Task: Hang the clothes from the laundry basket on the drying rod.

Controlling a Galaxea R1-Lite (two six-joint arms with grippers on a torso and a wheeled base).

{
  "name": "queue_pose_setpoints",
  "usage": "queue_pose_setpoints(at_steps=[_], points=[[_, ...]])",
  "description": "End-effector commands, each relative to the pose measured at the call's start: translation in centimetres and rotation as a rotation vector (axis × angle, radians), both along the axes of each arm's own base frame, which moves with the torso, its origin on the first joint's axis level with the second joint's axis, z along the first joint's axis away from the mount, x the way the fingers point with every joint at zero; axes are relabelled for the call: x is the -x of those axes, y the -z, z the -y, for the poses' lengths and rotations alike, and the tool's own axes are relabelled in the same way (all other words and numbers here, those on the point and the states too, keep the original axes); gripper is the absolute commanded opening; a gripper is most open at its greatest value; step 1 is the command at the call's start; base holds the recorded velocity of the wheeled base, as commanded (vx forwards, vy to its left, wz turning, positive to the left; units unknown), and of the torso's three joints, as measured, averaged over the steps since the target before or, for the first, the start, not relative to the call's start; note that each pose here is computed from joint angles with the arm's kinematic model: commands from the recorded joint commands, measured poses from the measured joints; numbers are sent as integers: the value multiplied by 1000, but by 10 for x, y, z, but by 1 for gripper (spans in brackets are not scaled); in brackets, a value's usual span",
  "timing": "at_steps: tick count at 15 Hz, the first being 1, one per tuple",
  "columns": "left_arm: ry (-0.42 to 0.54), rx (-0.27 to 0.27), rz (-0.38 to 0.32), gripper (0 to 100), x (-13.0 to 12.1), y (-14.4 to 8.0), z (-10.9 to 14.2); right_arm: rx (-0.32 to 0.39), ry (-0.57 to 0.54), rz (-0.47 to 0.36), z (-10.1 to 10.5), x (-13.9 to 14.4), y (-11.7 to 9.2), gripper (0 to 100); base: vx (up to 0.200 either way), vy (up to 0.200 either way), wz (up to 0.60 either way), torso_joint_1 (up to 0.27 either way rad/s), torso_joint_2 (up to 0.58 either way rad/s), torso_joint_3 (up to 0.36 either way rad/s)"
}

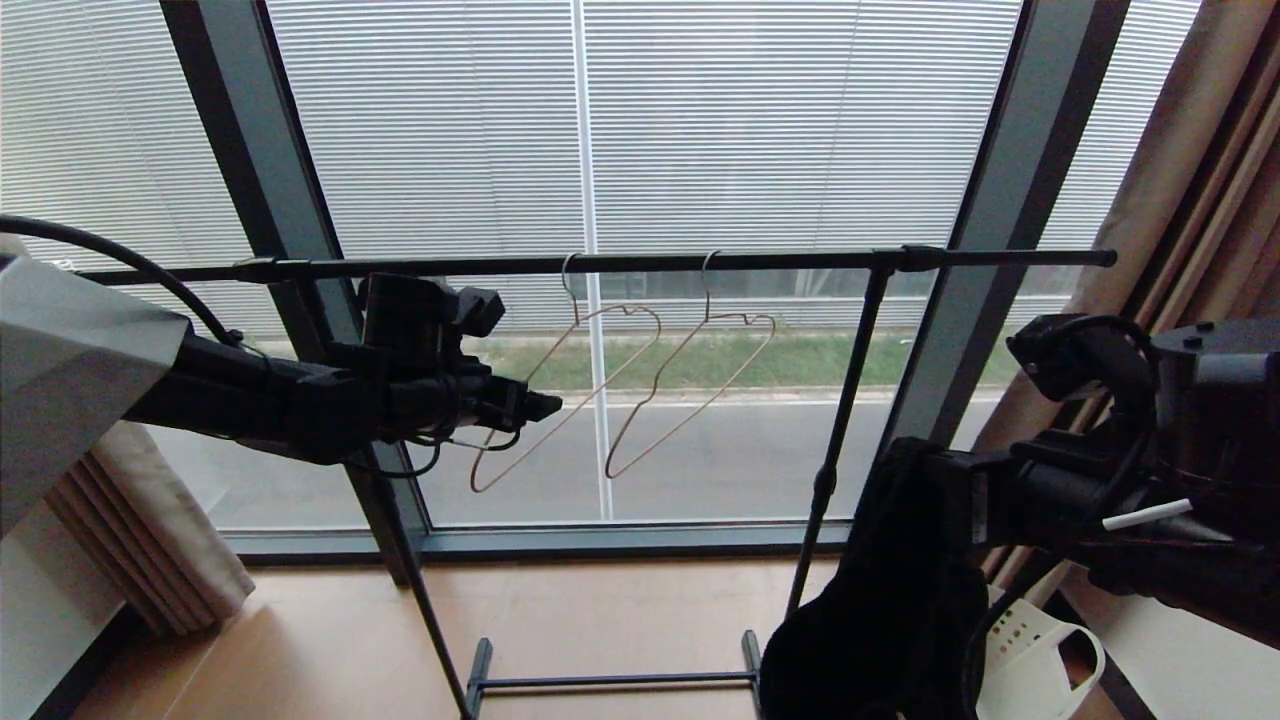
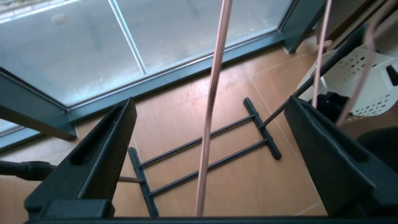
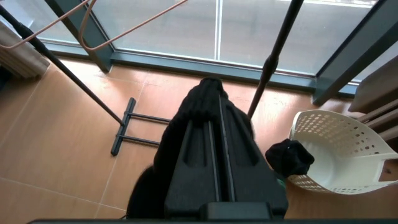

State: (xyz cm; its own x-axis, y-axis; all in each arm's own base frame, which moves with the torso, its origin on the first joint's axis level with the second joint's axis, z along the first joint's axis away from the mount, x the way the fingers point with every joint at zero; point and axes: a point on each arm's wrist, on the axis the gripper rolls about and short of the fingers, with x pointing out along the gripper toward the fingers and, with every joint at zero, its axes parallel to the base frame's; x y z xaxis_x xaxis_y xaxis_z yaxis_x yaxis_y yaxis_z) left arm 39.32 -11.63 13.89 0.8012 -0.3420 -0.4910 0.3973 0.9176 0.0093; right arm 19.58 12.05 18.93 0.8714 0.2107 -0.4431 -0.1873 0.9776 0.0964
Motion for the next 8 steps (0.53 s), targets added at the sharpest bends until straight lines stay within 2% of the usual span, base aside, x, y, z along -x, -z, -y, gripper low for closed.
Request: queue_pose_setpoints(at_steps=[1,7,8], points=[[0,-5,-18,100,-8,11,3,2,0,-4,-1,-1,1,0,0,0,0,0,0,0],[-7,-3,-15,100,-17,16,5,2,-2,-5,-1,-1,1,0,0,0,0,0,0,0],[-7,-3,-15,0,-18,16,5,2,-2,-5,-1,-1,1,0,0,0,0,0,0,0]])
